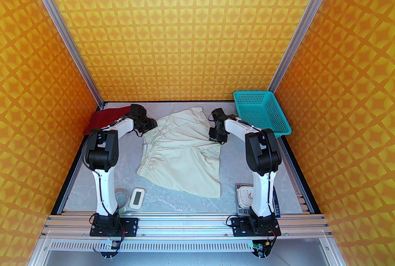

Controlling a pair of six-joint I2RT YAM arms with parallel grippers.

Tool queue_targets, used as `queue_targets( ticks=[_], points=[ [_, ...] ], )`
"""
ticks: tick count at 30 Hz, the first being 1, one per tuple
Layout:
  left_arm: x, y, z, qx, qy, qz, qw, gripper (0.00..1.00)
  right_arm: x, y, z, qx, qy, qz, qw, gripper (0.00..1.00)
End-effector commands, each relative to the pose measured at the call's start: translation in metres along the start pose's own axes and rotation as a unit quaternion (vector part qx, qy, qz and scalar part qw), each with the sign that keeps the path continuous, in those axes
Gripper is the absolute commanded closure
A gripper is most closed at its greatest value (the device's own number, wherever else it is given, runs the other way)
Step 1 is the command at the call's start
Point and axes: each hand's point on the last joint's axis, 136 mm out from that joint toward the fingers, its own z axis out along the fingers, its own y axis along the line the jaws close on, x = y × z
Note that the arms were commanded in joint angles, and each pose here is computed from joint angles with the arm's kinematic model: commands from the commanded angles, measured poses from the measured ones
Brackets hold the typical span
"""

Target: Fold and stack the mixed laundry pile

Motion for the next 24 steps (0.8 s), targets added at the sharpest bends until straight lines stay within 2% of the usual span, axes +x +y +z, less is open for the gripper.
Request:
queue_targets(
  ticks=[1,4,10,12,16,19,24],
  points=[
    [-0.008,-0.021,-0.056,0.006,-0.038,0.032,0.999,0.45,-0.014,0.007,-0.062,-0.020,-0.055,-0.005,0.998,0.71],
    [0.018,-0.014,-0.082,-0.011,-0.031,0.033,0.999,0.43,0.005,0.007,-0.087,-0.047,-0.060,0.000,0.997,0.66],
    [0.103,0.022,-0.123,-0.061,0.020,0.007,0.998,0.41,0.101,-0.011,-0.112,-0.114,-0.020,0.030,0.993,0.58],
    [0.134,0.030,-0.131,-0.066,0.037,-0.006,0.997,0.46,0.132,-0.016,-0.112,-0.131,-0.002,0.038,0.991,0.58],
    [0.180,0.023,-0.131,-0.031,0.083,-0.011,0.996,0.56,0.182,-0.011,-0.099,-0.127,0.044,0.019,0.991,0.60],
    [0.204,0.014,-0.116,-0.012,0.121,-0.007,0.993,0.65,0.199,0.006,-0.080,-0.138,0.065,0.007,0.988,0.63],
    [0.220,0.027,-0.100,-0.020,0.133,-0.024,0.991,0.75,0.191,0.024,-0.046,-0.120,0.076,-0.014,0.990,0.65]
  ],
)
